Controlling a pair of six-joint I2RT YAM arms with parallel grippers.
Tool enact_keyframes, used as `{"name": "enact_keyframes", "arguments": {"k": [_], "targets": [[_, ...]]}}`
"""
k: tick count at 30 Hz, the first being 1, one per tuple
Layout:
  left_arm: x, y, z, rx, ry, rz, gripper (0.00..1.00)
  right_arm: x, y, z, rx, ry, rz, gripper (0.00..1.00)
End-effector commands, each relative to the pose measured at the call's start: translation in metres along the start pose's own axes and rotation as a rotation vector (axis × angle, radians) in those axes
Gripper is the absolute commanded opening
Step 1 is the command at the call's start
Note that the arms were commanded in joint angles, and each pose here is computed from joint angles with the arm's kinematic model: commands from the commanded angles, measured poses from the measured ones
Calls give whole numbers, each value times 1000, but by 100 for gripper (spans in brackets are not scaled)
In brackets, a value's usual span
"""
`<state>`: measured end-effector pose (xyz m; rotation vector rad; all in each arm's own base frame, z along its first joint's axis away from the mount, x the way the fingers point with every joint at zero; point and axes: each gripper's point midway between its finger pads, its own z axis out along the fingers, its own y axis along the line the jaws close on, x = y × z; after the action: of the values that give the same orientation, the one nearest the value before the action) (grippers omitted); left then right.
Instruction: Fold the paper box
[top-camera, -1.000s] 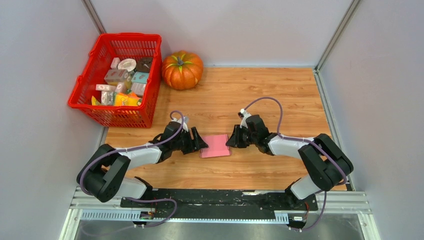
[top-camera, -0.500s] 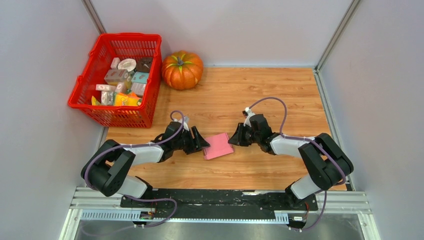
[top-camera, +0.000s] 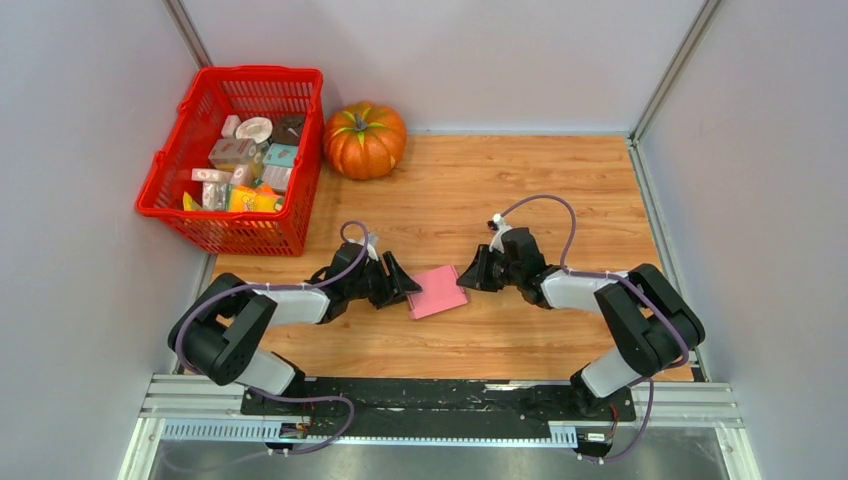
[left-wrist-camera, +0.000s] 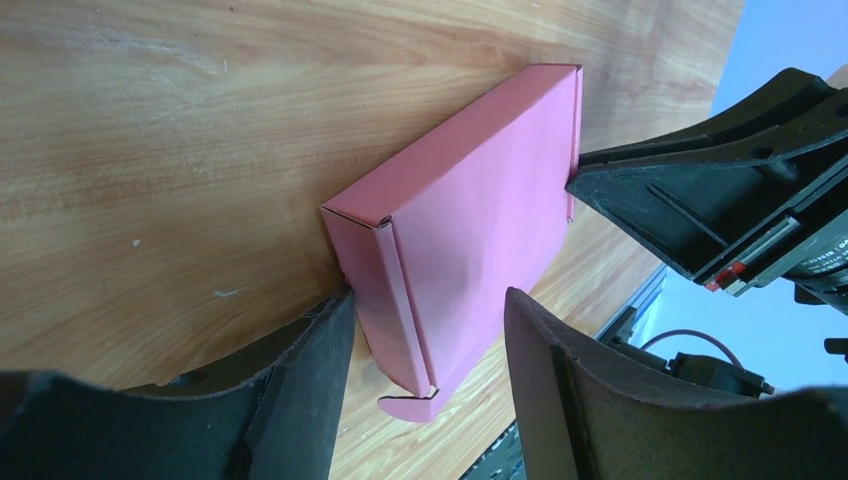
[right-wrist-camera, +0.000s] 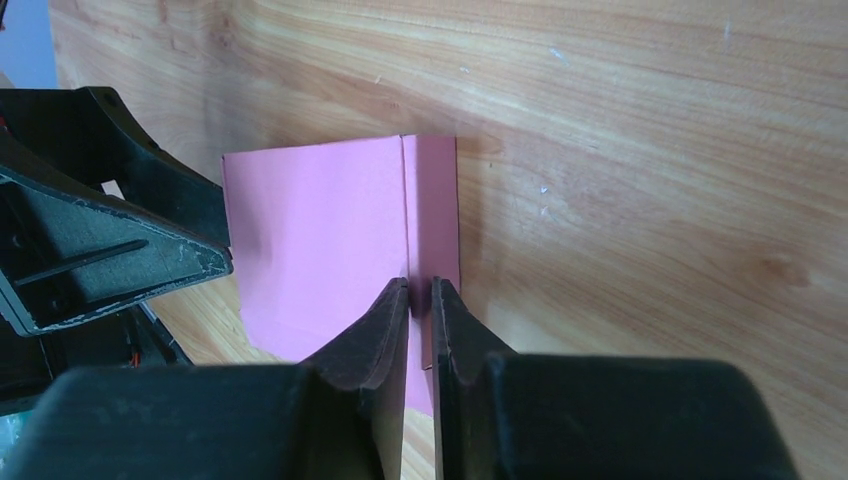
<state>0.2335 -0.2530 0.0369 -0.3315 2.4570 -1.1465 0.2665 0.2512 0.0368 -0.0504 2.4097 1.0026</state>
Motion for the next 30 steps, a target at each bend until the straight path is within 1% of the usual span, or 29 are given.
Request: {"name": "enact_keyframes", "arguments": {"k": [1, 4, 6, 11, 17, 21, 30], "targets": [[-7, -15, 6, 43, -23, 6, 63, 25, -54, -2, 188, 45, 53, 13], [-9, -8, 0, -3, -45, 18, 64, 24, -57, -3, 181, 44, 71, 12], [-8, -4, -5, -26, -53, 34, 67, 24, -59, -4, 180, 44, 81, 12], [-8, -5, -9, -17, -63, 24, 72, 26, -62, -1, 173, 57, 101, 12], [-6, -20, 4, 52, -30, 9, 71, 25, -59, -1, 160, 53, 105, 12], [-1, -22, 12, 61, -17, -7, 70, 26, -64, -2, 179, 56, 111, 12], [-4, -23, 14, 53, -38, -20, 68, 27, -70, -3, 191, 56, 133, 12]]}}
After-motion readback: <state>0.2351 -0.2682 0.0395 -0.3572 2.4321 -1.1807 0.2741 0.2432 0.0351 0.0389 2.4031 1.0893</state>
